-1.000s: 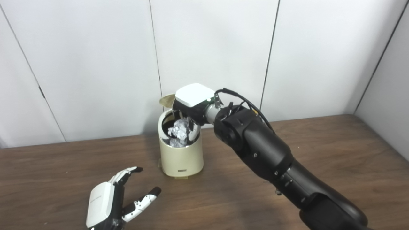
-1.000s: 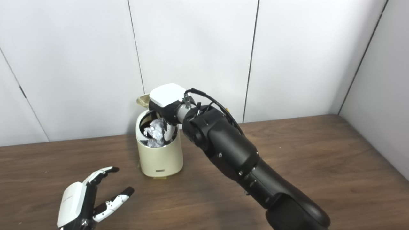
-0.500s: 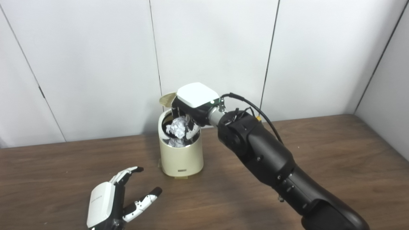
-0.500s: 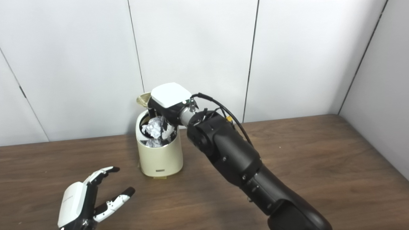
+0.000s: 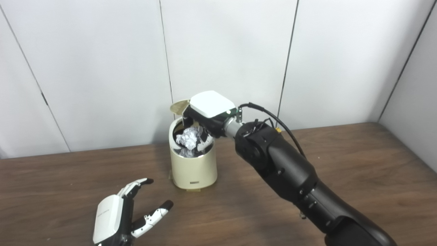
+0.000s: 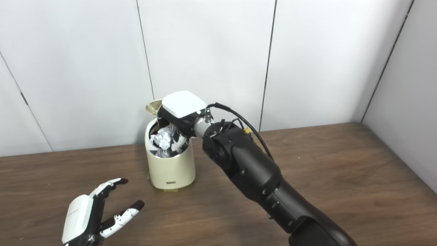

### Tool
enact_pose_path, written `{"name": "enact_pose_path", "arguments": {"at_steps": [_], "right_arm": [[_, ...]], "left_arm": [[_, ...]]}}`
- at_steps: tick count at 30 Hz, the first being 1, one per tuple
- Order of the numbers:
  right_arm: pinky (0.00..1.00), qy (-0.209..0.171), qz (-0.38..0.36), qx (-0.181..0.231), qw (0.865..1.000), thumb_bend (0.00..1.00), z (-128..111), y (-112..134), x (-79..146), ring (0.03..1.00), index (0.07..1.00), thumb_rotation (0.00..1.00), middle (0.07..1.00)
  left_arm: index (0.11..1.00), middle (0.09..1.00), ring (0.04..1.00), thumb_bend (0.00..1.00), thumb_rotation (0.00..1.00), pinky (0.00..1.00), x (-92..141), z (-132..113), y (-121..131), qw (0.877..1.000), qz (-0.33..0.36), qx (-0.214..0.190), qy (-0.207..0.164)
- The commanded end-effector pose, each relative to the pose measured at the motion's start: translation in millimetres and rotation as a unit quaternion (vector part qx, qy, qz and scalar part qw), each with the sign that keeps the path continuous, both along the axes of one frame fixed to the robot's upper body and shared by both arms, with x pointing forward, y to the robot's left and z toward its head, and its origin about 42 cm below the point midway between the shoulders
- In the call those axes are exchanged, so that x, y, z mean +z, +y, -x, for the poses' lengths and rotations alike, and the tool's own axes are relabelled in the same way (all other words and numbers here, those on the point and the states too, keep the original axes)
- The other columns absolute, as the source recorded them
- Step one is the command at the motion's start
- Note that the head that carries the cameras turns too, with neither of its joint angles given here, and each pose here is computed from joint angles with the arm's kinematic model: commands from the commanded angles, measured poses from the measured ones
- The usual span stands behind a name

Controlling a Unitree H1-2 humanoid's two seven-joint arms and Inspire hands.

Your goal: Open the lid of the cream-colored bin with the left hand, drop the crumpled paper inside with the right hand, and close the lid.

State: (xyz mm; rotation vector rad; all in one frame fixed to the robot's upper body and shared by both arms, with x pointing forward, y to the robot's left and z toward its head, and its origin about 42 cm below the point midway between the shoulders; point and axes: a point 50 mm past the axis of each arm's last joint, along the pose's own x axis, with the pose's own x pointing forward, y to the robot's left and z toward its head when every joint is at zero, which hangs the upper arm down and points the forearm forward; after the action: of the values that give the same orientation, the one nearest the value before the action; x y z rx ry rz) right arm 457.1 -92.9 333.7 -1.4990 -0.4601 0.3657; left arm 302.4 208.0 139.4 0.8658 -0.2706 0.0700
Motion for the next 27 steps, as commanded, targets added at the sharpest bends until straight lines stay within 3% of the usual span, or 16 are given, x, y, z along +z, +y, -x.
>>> {"name": "enact_pose_path", "arguments": {"at_steps": [1,3,5,17,27], "right_arm": [[0.45,-0.034,0.003,0.01,0.999,0.79,0.8,3.5,29.0,0.565,0.542,0.09,0.668],[0.46,-0.034,0.007,0.008,0.999,0.93,0.9,3.6,28.5,0.578,0.58,0.07,0.675],[0.48,-0.034,0.012,0.006,0.999,0.98,1.0,3.8,28.1,0.59,0.596,0.07,0.683],[0.56,-0.028,0.05,-0.01,0.998,1.0,1.5,5.5,26.5,0.732,0.717,0.16,0.806],[0.64,-0.015,0.054,-0.021,0.998,1.0,2.5,7.3,26.1,0.783,0.843,0.13,0.833]], "left_arm": [[0.79,0.799,0.78,0.77,0.78,0.73,13.7,-6.4,-3.2,0.999,-0.002,-0.001,-0.035],[0.791,0.799,0.779,0.77,0.78,0.73,14.1,-6.2,-3.2,0.999,-0.003,-0.001,-0.035],[0.791,0.799,0.779,0.77,0.78,0.73,14.1,-6.1,-2.9,0.999,-0.003,-0.001,-0.034],[0.788,0.798,0.78,0.78,0.78,0.73,13.9,-5.8,-2.0,0.999,-0.004,-0.002,-0.034],[0.79,0.8,0.778,0.78,0.78,0.73,14.2,-5.0,-1.0,0.999,-0.005,-0.002,-0.032]]}}
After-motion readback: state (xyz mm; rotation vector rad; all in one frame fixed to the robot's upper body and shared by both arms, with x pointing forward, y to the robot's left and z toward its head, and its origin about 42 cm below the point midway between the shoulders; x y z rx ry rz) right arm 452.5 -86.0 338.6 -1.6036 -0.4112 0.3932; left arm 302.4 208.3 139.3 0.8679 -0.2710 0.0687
